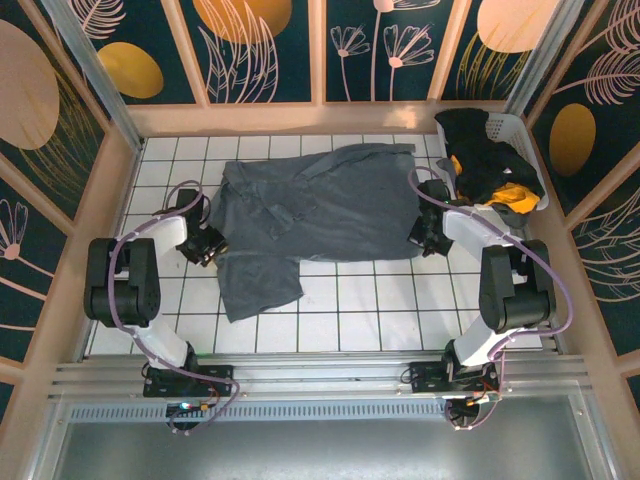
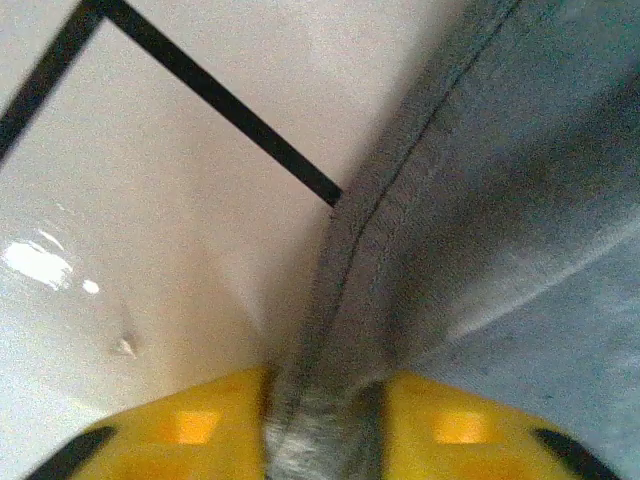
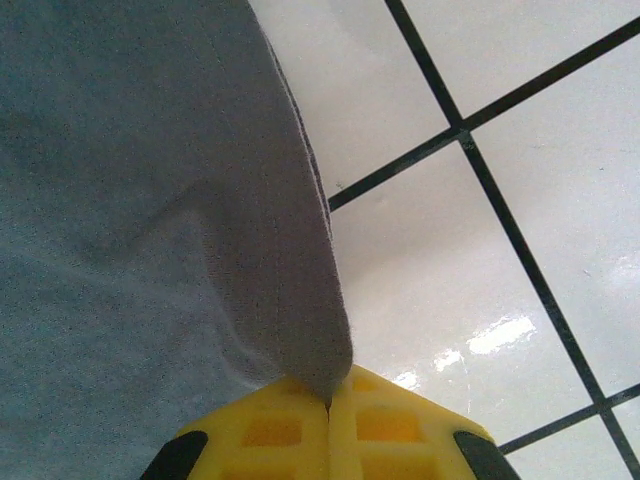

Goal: Fold and stack the t-shirts

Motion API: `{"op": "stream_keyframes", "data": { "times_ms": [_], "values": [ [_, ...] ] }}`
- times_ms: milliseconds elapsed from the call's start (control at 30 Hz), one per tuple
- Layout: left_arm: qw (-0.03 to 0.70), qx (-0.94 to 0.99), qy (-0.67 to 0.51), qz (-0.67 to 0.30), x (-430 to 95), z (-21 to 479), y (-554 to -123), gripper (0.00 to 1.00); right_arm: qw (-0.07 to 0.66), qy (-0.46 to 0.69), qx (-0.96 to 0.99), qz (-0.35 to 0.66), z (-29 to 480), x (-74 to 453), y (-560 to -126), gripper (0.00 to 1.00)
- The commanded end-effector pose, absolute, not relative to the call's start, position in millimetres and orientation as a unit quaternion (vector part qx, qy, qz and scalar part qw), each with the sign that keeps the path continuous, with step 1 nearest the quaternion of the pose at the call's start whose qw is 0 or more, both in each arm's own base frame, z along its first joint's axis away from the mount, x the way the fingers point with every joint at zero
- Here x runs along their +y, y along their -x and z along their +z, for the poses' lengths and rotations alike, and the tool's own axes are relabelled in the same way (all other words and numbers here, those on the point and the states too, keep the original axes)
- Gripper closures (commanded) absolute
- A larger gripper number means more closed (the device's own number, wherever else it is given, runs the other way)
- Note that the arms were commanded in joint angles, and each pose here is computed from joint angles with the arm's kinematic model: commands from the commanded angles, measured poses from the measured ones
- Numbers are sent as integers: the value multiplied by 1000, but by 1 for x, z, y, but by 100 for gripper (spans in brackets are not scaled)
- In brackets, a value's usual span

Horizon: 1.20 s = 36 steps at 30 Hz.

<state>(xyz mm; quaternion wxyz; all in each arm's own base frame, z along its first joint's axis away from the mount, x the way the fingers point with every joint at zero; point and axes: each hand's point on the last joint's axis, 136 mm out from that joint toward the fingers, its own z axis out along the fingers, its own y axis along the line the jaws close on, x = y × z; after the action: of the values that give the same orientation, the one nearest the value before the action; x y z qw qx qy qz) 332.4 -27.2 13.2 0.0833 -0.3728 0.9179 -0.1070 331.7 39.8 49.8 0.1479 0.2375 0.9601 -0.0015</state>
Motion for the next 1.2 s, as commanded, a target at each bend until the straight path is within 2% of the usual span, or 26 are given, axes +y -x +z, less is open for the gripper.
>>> {"op": "stream_keyframes", "data": {
  "times_ms": [0,33,67,233,433,567,700,867,1033,1167],
  "values": [
    [90,919,359,-135,-39,7,-346,87,151,-230,961,14,54,45,-335,100],
    [93,918,360,-138,-39,11,-349,97,156,-228,961,22,57,48,-338,100],
    [94,917,363,-139,-40,14,-348,100,166,-224,960,35,63,51,-343,100],
    [203,888,369,-186,-39,111,-411,100,261,-206,939,89,131,65,-396,100],
    [334,825,380,-251,-36,253,-473,100,425,-221,865,151,274,56,-476,100],
    [418,781,372,-278,-27,351,-485,100,525,-229,798,188,371,41,-493,100],
    [489,735,360,-301,-18,430,-471,100,601,-221,739,211,448,29,-477,100],
    [576,668,357,-309,0,510,-419,100,662,-212,683,225,510,16,-427,100],
    [625,615,369,-307,14,558,-373,100,696,-199,645,246,541,12,-379,100],
    [618,621,377,-301,17,565,-376,100,699,-201,633,263,546,12,-371,100]
  ]
}}
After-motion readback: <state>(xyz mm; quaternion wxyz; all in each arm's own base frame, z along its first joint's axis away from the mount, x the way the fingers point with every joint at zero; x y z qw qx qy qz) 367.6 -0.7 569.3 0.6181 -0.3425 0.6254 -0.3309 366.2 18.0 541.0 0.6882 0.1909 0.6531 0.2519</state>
